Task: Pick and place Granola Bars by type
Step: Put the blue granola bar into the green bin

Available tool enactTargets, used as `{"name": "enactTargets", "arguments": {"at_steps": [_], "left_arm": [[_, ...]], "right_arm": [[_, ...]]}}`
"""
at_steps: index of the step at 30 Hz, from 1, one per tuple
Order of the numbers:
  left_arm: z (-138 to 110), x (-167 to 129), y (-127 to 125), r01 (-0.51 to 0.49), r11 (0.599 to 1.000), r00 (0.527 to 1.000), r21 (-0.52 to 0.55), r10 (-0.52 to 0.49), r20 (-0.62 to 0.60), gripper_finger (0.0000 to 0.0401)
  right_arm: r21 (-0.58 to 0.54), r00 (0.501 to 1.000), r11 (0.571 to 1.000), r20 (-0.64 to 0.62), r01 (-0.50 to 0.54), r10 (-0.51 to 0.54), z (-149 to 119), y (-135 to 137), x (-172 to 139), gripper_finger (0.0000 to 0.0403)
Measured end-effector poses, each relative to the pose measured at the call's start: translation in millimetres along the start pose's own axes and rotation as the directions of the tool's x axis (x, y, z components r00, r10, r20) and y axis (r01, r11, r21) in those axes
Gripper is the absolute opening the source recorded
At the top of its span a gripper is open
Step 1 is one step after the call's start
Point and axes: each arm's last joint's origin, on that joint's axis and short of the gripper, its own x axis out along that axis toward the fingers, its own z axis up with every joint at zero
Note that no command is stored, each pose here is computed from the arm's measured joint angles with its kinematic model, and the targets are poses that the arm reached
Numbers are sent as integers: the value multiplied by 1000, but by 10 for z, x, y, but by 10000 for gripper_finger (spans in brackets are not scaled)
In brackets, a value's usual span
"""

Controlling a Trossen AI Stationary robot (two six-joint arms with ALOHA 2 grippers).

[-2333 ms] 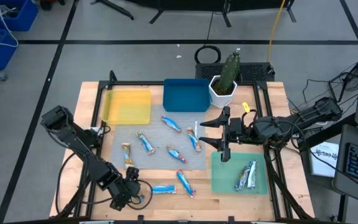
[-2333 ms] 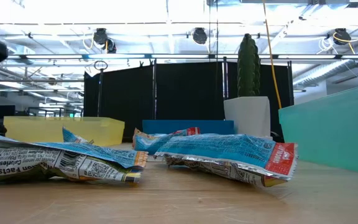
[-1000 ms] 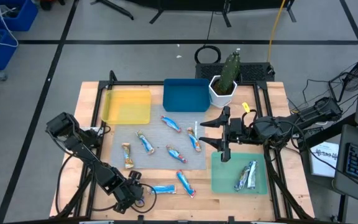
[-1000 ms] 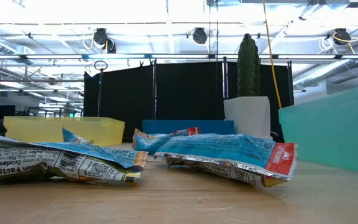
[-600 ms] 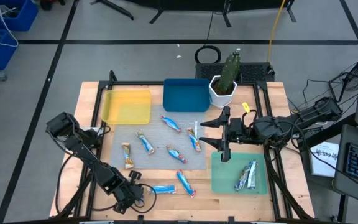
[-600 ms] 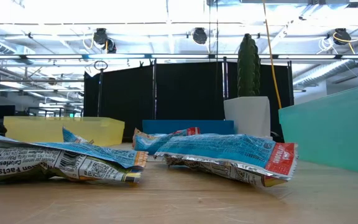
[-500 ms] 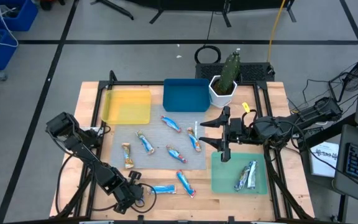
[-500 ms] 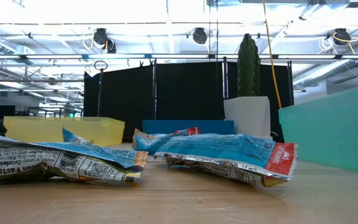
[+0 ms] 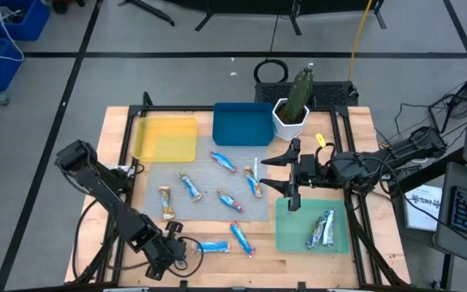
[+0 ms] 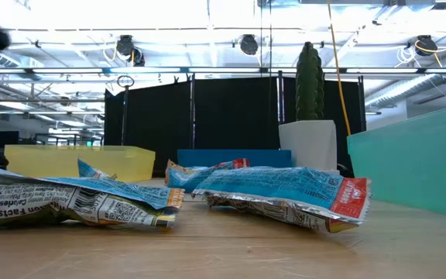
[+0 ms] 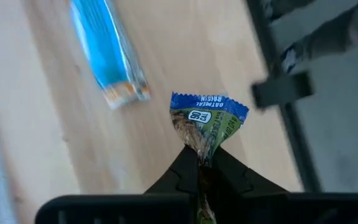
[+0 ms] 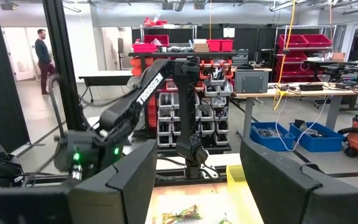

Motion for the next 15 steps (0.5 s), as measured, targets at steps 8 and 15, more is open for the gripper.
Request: {"name": "enactTargets", "arguments": {"at_steps": [8,15], "left_arm": [[312,-643,101,-71,996,980,-60,80,179,20],[654,-1233,283,-180,977,904,-116,211,372,17]], "right_arm": [[-8,1000,1000,0,0,0,0,0,0,222],[-8,1000,1000,0,0,0,0,1,0,222]]}}
